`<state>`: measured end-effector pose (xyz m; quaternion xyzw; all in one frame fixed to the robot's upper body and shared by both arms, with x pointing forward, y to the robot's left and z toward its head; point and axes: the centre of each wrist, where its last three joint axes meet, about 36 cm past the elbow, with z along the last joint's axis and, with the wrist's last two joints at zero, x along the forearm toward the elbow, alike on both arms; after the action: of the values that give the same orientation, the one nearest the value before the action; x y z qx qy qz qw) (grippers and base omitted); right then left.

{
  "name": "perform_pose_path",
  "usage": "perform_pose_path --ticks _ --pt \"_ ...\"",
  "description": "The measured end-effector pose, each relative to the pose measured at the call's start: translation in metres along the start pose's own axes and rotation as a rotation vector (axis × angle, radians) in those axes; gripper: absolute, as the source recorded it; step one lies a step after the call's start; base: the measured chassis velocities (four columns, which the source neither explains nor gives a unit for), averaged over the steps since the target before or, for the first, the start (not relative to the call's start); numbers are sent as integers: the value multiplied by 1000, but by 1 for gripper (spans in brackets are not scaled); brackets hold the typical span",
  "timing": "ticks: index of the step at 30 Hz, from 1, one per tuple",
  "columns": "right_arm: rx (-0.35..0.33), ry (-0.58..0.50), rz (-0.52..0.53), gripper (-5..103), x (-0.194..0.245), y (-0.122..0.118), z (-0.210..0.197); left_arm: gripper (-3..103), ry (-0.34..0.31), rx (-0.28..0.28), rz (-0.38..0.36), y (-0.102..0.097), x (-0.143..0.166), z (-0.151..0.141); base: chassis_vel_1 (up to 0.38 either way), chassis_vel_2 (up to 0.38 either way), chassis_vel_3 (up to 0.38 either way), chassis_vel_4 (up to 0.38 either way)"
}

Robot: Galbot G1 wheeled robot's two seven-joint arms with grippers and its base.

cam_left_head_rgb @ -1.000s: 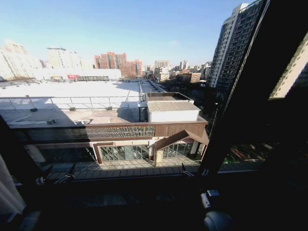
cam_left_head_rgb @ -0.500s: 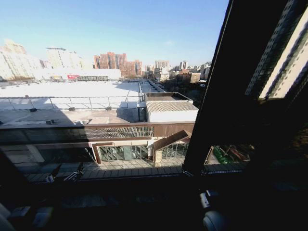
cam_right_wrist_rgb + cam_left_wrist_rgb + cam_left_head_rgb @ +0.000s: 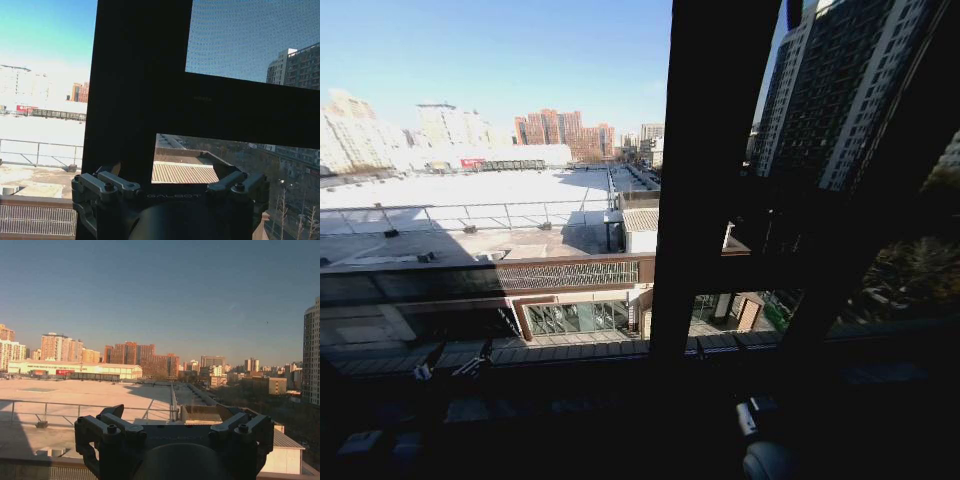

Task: Open the curtains by pulling them apart, changing their state from closed to fully open.

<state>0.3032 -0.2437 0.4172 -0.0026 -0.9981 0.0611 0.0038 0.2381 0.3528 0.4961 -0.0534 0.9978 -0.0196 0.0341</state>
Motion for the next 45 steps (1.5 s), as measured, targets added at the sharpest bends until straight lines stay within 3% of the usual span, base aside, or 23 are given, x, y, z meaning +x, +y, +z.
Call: perform_pose_path --ticks 16,26,45 --pt "-6 15 2 100 14 1 -2 100 -32 -19 -6 -1 14 1 128 -274 -162 279" --pt "-2 1 -2 100 12 0 -5 100 -42 -25 -8 -4 16 -3 -205 -240 229 241" --pt "-1 -1 4 100 4 -8 -2 100 -47 -26 -19 -7 13 1 -269 -454 271 456"
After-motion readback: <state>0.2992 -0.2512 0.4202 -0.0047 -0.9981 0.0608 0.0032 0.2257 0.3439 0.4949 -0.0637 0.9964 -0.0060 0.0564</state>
